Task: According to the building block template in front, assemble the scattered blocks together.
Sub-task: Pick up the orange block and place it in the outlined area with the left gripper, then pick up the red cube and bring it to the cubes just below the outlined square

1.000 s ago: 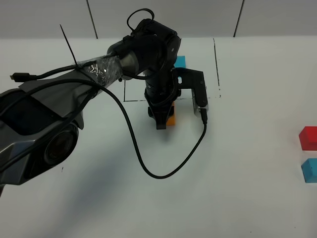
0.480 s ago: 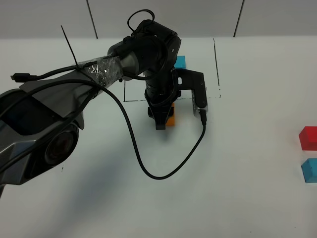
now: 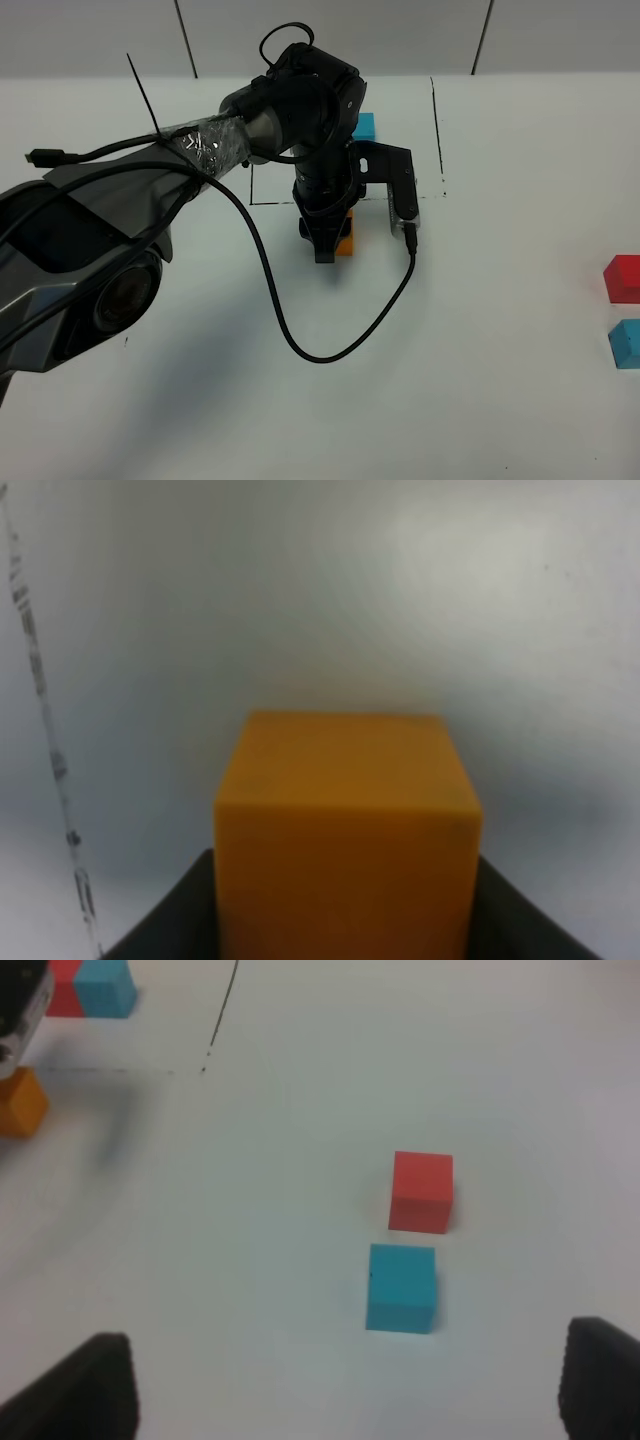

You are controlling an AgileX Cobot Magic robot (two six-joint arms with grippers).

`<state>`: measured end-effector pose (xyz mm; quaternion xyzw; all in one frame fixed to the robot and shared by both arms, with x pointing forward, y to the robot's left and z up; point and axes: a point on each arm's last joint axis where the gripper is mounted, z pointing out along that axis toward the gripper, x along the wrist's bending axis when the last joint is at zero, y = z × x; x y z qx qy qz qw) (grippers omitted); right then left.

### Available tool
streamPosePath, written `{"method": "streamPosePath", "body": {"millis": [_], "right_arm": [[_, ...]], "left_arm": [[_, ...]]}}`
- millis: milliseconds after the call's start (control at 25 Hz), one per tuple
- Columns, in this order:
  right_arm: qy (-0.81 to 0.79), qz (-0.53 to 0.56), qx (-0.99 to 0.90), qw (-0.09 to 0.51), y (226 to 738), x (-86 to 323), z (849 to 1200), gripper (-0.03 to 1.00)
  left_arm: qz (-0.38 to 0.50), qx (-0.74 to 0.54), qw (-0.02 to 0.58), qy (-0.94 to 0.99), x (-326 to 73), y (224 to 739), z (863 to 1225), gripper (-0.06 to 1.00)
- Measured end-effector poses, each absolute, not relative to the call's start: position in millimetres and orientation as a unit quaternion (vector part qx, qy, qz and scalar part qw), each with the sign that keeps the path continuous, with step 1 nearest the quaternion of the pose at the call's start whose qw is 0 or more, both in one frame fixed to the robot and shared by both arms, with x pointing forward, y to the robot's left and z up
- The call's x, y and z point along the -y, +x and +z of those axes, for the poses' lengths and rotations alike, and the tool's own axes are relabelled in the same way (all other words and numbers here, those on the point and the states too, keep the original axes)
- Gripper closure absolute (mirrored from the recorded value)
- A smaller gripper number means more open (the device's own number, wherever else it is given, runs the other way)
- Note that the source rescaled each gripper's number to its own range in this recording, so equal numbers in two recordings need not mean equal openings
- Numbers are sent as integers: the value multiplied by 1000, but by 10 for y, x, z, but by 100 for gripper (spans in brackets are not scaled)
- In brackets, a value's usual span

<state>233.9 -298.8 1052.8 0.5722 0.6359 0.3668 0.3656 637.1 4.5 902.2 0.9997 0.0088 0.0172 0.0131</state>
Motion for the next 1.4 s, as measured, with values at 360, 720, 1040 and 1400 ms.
{"method": "streamPosePath", "body": {"millis": [360, 720, 1040, 1400], "right_arm": [[572, 367, -636, 366, 2339, 2988, 10528, 7], [572, 367, -636, 366, 2339, 2988, 10528, 7], [572, 367, -636, 366, 2339, 2988, 10528, 7], [572, 367, -636, 366, 2339, 2988, 10528, 7]], "left_arm": [[25, -9, 19, 999, -35, 6385, 9023, 94], [35, -9, 27, 999, -34, 6385, 9138, 45], [97, -54, 81, 990, -100, 6297, 9996, 15], [150, -224, 111, 957, -721, 6350, 10758, 15]]}}
